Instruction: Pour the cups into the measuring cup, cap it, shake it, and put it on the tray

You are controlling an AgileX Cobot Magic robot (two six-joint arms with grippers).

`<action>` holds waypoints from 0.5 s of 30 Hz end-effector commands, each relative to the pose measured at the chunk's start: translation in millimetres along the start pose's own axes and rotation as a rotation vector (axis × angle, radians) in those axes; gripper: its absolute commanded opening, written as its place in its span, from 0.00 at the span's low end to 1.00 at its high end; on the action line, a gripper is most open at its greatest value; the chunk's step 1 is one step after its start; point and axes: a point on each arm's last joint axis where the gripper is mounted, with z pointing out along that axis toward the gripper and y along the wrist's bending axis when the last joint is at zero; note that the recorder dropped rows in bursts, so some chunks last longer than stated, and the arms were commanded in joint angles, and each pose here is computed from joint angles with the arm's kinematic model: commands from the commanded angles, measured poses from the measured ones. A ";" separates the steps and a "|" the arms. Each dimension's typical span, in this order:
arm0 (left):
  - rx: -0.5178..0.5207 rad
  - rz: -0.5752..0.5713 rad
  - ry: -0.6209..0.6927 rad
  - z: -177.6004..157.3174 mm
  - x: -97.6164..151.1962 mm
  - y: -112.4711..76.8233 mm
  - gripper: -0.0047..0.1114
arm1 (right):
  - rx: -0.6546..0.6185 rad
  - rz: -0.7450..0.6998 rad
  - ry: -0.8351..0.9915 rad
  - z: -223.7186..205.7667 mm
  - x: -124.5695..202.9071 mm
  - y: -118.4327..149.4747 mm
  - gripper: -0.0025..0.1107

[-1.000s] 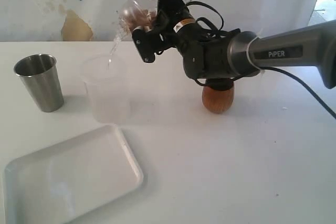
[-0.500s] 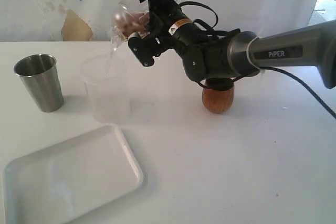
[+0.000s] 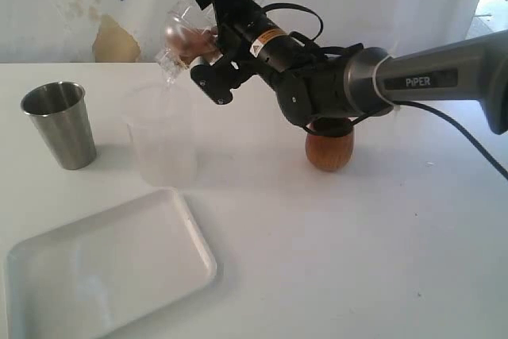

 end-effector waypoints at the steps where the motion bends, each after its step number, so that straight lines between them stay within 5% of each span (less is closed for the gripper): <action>1: -0.001 -0.003 -0.007 0.0 0.6 -0.1 0.04 | 0.072 -0.013 0.051 0.4 10.1 -13.4 0.02; 15: -0.001 -0.003 -0.007 0.0 0.6 -0.1 0.04 | 0.072 -0.015 0.049 0.4 10.0 -13.4 0.02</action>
